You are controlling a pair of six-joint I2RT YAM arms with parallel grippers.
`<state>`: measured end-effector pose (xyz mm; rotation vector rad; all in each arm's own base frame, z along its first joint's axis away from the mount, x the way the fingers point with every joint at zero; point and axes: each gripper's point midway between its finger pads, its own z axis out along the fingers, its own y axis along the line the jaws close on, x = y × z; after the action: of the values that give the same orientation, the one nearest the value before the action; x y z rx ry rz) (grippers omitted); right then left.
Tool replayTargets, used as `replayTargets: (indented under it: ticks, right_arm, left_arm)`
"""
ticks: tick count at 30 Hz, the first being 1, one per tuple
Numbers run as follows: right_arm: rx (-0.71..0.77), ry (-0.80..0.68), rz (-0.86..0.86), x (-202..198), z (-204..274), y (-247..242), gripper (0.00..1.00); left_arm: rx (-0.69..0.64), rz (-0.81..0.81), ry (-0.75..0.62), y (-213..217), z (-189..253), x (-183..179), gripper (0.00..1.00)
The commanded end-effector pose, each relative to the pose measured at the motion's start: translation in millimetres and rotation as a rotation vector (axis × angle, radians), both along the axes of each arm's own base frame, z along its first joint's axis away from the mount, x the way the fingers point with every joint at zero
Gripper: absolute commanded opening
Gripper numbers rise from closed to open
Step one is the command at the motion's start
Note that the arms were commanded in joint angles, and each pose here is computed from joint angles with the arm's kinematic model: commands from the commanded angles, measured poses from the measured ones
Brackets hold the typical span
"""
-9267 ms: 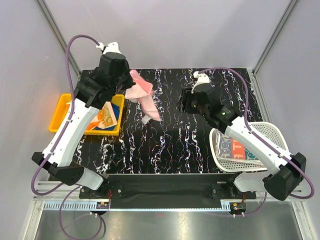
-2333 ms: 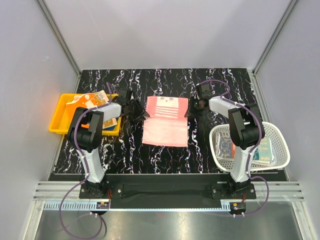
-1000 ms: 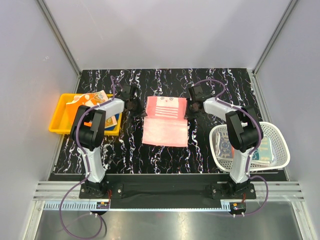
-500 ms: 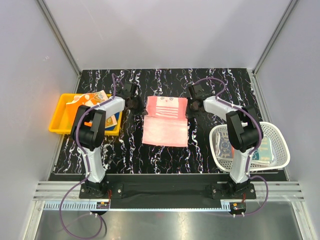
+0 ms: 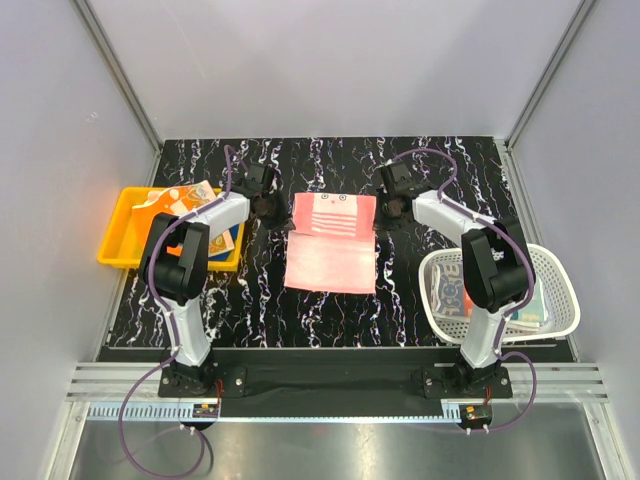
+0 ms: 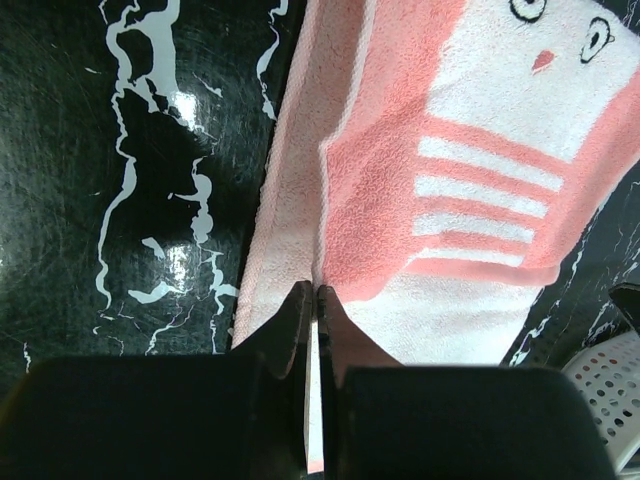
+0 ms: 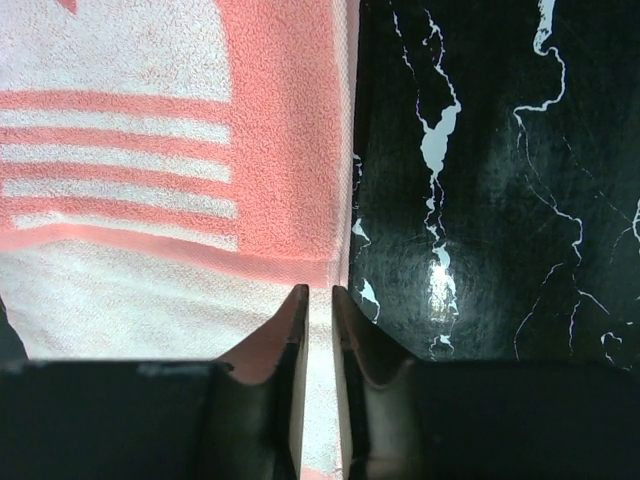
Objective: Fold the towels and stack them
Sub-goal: Fold the towel
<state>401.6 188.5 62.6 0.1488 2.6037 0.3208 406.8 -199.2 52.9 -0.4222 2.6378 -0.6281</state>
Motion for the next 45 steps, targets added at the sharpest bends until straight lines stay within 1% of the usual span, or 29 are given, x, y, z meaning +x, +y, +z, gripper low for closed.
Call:
replayTargets:
  ticks: [1, 2, 5, 27, 28, 30, 31, 32, 40, 45]
  right_arm:
    - [-0.012, -0.033, 0.01, 7.6, 7.9, 7.2, 0.23]
    - [-0.015, -0.031, 0.009, 7.7, 6.0, 7.5, 0.26]
    - [-0.025, -0.017, 0.005, 8.3, -4.6, 7.0, 0.31]
    - [-0.057, 0.014, 0.003, 10.7, -29.5, 13.4, 0.34]
    - [-0.059, 0.013, 0.0, 10.9, -29.4, 12.2, 0.33]
    - [-0.068, 0.014, 0.0, 10.0, -29.4, 10.9, 0.25]
    - [-0.067, 0.006, 0.001, 10.6, -26.1, 10.8, 0.24]
    - [-0.07, 0.005, 0.0, 10.5, -25.0, 10.1, 0.21]
    - [-0.095, -0.011, 0.008, 12.2, -12.4, 5.3, 0.09]
    - [-0.109, -0.017, 0.007, 11.8, -7.7, 2.2, 0.04]
  left_arm:
    - [0.001, -0.016, -0.071, -4.7, 21.0, 11.5, 0.0]
    - [0.001, -0.016, -0.067, -5.5, 19.5, 11.5, 0.0]
    - [0.0, -0.019, -0.055, -7.4, 13.8, 10.0, 0.0]
    - [0.003, -0.03, -0.032, -9.9, -1.3, 8.0, 0.0]
    - [0.004, -0.03, -0.03, -9.7, -2.0, 7.2, 0.0]
    - [0.007, -0.03, -0.031, -9.1, -2.5, 7.3, 0.0]
    - [0.01, -0.03, -0.03, -8.8, -2.4, 7.3, 0.0]
    - [0.009, -0.029, -0.033, -8.3, -1.3, 8.1, 0.0]
    - [0.016, -0.029, -0.037, -8.0, 2.0, 10.8, 0.0]
    - [0.024, -0.031, -0.044, -7.9, 6.4, 12.8, 0.0]
